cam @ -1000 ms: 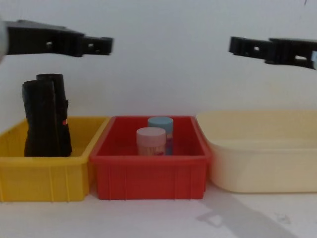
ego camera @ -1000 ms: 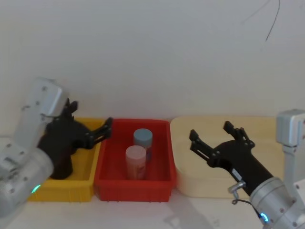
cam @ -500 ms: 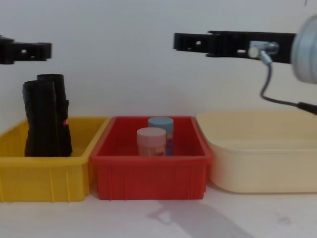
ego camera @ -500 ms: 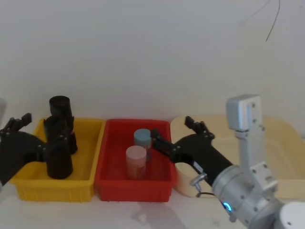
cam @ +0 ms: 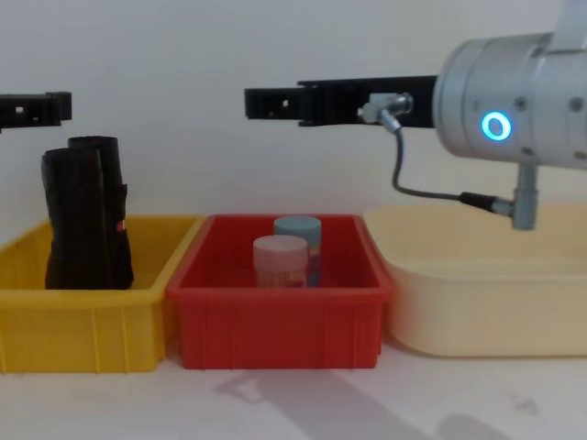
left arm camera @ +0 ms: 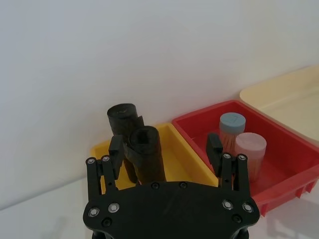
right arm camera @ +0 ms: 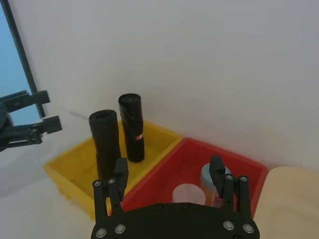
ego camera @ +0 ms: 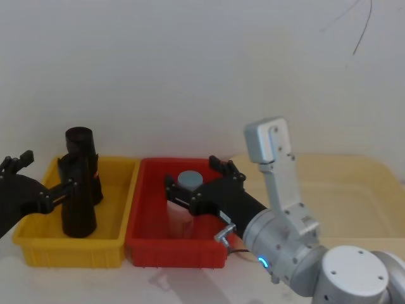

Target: Pick up the garbage bag with the one hand and transfer it to the other hand.

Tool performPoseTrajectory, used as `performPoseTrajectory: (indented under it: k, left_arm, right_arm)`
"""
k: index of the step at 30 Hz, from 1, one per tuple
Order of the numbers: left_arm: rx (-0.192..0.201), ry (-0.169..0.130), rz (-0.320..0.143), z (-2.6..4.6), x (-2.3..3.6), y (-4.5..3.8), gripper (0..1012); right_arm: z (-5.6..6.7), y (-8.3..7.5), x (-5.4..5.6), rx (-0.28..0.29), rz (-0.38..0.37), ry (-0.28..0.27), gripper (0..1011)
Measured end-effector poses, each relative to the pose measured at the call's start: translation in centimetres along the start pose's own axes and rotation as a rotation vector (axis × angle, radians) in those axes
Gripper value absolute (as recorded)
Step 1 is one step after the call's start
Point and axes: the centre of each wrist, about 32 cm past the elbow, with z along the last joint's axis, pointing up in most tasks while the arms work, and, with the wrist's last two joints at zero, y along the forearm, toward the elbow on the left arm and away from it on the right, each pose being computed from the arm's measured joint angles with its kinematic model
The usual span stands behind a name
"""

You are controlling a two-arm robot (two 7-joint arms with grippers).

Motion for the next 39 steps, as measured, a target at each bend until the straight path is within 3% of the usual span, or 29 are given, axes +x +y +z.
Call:
performPoseTrajectory:
  k: [6, 20, 30, 39]
  left_arm:
    - [0.009, 0.016, -0.013, -1.07, 0.71, -1.02, 1002]
    - [0.042, 0.051, -0.004, -3.0, 1.73, -1.99, 1002]
    - [0.054, 0.064, -0.002, -3.77, 2.22, -2.73, 1002]
    - [0.064, 0.071, -0.006, -4.34, 2.62, -4.29, 1002]
  right_arm:
    - [-0.1, 1.2, -0.2, -0.035, 0.021, -0.014, 1004]
    - [-0.7, 3.6, 0.2, -0.091, 0.037, -0.033, 1004]
    - [-0.7, 4.8, 1.2, -0.102, 0.021, -0.036, 1004]
    - [-0.9, 5.4, 2.1, -0.119, 0.009, -0.034, 1004]
